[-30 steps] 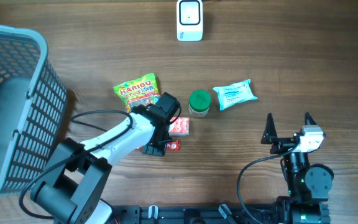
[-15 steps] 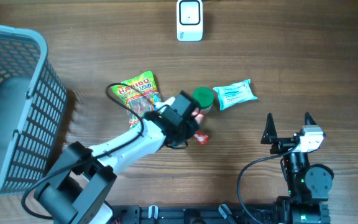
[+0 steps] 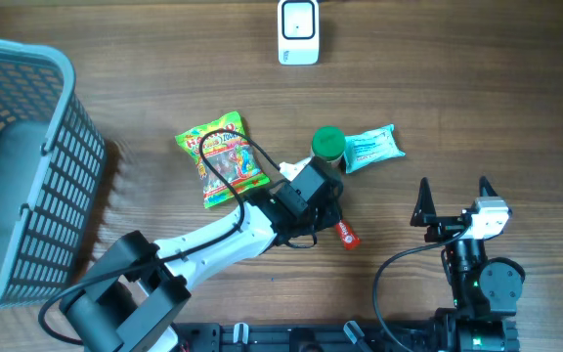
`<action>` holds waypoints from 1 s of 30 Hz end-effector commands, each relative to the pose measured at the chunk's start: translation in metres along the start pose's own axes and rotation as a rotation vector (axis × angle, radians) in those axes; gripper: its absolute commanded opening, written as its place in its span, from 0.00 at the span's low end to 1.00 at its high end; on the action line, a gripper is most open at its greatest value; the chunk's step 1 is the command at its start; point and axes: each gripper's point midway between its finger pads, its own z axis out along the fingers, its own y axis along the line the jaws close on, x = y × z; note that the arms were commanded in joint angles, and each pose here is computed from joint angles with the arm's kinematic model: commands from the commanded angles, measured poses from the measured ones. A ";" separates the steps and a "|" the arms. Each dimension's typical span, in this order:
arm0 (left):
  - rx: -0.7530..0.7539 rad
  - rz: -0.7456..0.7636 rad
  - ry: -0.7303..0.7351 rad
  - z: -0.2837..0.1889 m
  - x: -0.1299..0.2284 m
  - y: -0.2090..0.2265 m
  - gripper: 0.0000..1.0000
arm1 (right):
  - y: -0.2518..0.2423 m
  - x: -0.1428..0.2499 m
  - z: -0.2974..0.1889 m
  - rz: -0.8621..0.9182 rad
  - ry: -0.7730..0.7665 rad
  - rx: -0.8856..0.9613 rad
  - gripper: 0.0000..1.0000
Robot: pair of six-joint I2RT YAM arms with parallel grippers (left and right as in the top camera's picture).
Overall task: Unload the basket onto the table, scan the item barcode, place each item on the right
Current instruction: 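Withdraw the left gripper back toward the basket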
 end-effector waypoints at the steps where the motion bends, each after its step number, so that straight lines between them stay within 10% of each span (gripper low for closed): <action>1: -0.001 0.075 -0.149 -0.029 -0.026 -0.015 0.43 | 0.001 -0.002 0.000 0.006 -0.008 -0.006 1.00; 4: -0.112 0.188 -0.416 -0.087 -0.076 -0.017 1.00 | 0.001 -0.002 0.000 0.006 -0.008 -0.006 1.00; 15: -0.039 0.203 -1.351 -0.465 -0.261 -0.079 1.00 | 0.001 -0.002 0.000 0.006 -0.008 -0.006 1.00; 21: -0.287 0.220 -1.745 -0.642 -0.232 -0.068 1.00 | 0.001 -0.002 0.000 0.005 -0.008 -0.006 1.00; 30: -0.528 0.239 -1.717 -0.670 -0.192 -0.035 1.00 | 0.001 -0.002 0.000 0.006 -0.008 -0.006 1.00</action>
